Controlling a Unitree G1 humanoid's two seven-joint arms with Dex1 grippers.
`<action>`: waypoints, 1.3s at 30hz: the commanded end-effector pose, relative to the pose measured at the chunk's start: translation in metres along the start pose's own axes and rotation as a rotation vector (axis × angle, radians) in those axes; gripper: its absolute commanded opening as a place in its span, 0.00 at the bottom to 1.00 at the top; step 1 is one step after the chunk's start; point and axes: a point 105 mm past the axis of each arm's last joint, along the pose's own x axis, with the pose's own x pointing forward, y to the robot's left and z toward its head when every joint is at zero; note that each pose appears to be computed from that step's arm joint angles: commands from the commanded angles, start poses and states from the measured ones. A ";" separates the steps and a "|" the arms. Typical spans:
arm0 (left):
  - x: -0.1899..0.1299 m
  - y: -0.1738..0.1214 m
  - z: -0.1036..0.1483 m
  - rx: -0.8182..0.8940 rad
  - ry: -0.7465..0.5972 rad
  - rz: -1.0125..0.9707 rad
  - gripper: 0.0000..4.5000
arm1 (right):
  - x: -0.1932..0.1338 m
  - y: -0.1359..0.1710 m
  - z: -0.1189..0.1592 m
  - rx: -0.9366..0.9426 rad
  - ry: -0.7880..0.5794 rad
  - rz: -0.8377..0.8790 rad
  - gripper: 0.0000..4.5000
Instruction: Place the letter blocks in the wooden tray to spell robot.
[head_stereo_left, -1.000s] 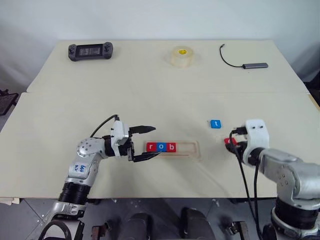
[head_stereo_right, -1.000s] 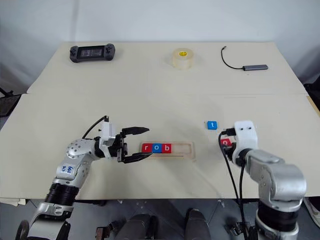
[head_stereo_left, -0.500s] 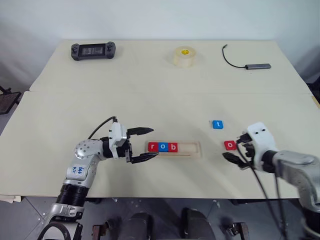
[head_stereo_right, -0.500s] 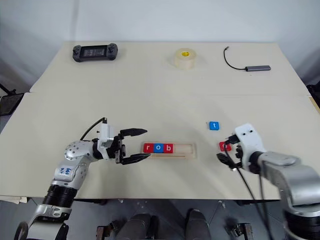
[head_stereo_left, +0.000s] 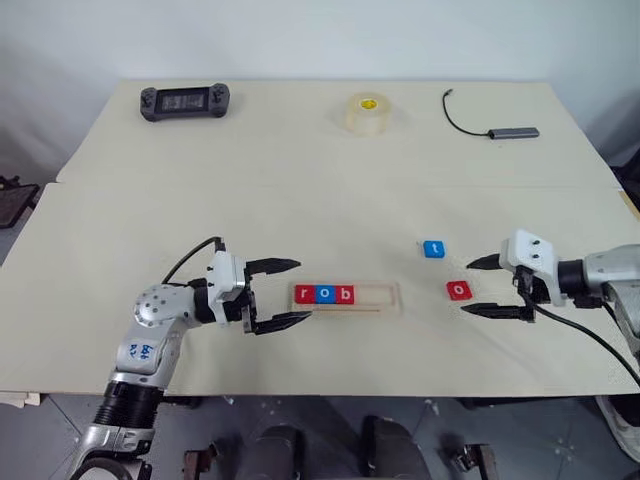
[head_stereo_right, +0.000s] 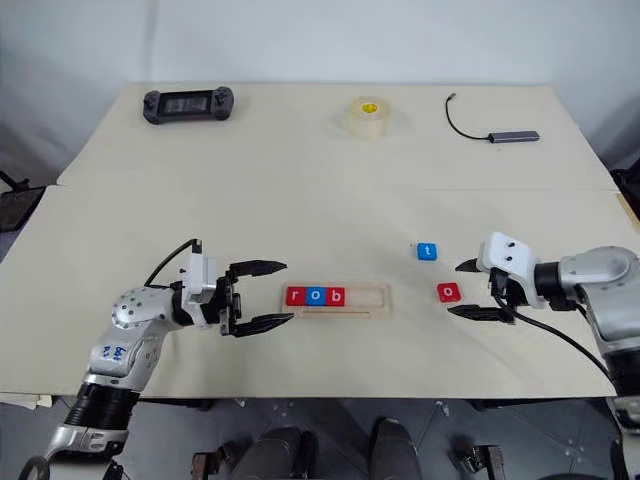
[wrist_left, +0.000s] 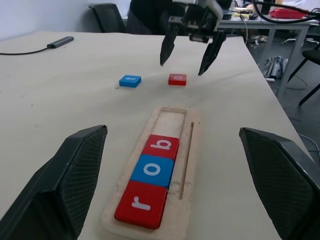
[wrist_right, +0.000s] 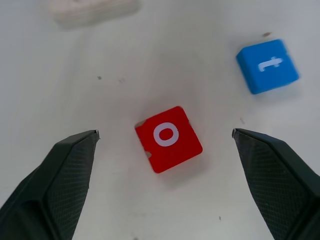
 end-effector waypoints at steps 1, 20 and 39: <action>0.000 -0.003 0.011 0.039 -0.020 0.001 1.00 | 0.001 -0.003 -0.003 -0.018 0.009 0.030 0.99; -0.001 0.000 0.013 0.046 -0.013 0.016 1.00 | 0.010 0.007 0.067 -0.193 -0.088 0.172 0.32; -0.005 -0.006 0.010 0.030 -0.022 0.048 1.00 | 0.088 0.050 0.116 -0.117 -0.103 0.195 0.32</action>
